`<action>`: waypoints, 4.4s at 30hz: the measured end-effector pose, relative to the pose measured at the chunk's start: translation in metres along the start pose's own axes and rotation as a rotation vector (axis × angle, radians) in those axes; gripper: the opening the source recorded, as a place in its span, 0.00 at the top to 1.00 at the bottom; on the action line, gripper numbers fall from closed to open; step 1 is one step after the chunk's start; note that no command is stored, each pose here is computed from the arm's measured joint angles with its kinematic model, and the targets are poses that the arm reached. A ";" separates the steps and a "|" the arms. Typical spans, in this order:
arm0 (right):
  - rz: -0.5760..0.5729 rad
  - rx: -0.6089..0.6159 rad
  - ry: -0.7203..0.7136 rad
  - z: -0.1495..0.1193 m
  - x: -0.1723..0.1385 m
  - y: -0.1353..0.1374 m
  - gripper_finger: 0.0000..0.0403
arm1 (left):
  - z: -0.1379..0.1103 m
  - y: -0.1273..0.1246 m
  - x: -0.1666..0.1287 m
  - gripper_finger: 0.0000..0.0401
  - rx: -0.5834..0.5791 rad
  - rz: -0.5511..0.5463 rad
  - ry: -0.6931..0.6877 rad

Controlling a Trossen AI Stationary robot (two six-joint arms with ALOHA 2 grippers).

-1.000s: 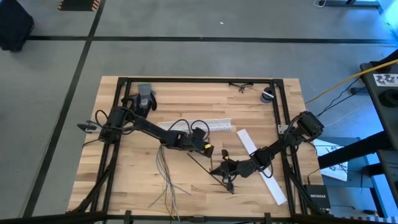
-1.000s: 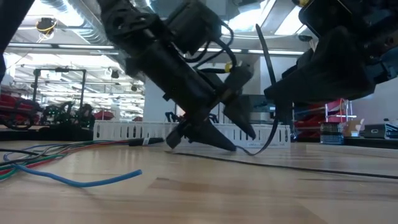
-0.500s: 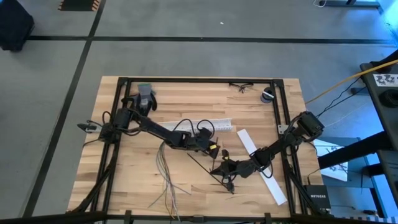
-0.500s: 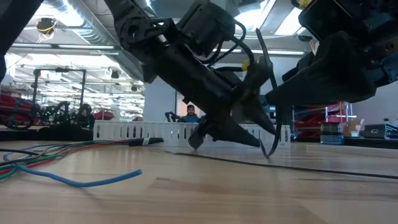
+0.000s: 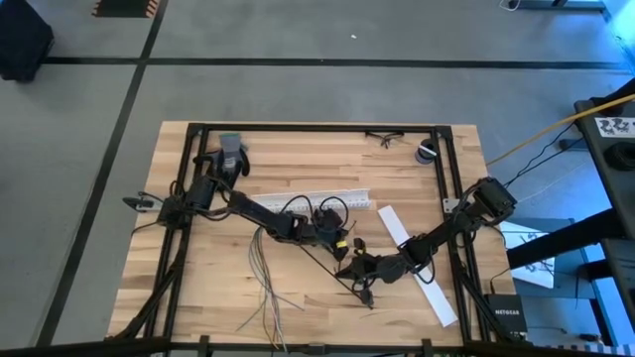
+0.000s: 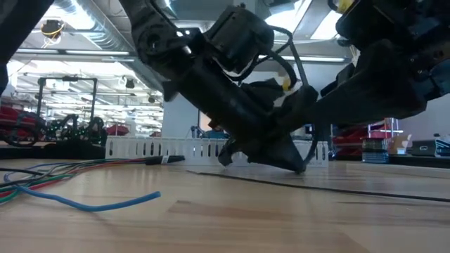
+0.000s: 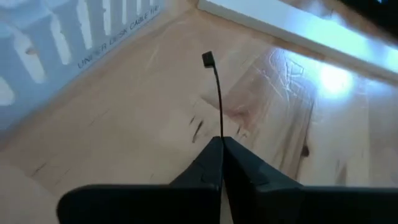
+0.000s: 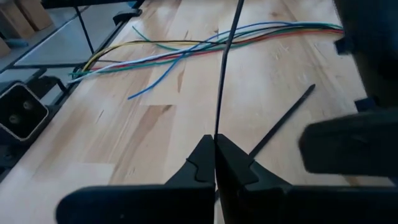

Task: Ziptie cables
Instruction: Prepare the black ziptie

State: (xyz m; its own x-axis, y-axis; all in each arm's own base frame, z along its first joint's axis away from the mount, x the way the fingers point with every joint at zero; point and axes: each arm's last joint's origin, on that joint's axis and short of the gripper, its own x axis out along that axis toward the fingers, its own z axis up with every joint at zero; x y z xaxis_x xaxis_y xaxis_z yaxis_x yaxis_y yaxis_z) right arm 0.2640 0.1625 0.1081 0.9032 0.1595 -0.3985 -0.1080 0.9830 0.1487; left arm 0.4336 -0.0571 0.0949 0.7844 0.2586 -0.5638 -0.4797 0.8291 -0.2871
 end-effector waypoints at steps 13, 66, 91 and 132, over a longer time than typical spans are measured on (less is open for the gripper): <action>0.018 0.212 -0.035 0.000 -0.004 0.010 1.00 | 0.025 -0.033 -0.079 1.00 0.412 0.184 -0.046; 0.534 0.435 -0.169 0.024 -0.013 -0.007 1.00 | -0.024 -0.121 -0.174 1.00 1.085 0.269 -0.332; 0.625 0.545 -0.224 0.037 -0.014 -0.012 1.00 | -0.026 -0.122 -0.175 1.00 1.171 0.267 -0.322; 0.903 0.997 0.007 0.055 -0.014 -0.044 1.00 | -0.018 -0.128 -0.175 1.00 1.492 0.349 -0.348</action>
State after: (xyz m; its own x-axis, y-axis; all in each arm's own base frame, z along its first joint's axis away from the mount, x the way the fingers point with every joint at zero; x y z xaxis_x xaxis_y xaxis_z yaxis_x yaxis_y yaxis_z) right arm 0.2787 0.1123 0.1567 0.6748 0.7148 0.1836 -0.3108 0.0496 0.9492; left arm 0.3504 -0.2172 0.2161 0.8716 0.4573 -0.1767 -0.0089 0.3750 0.9270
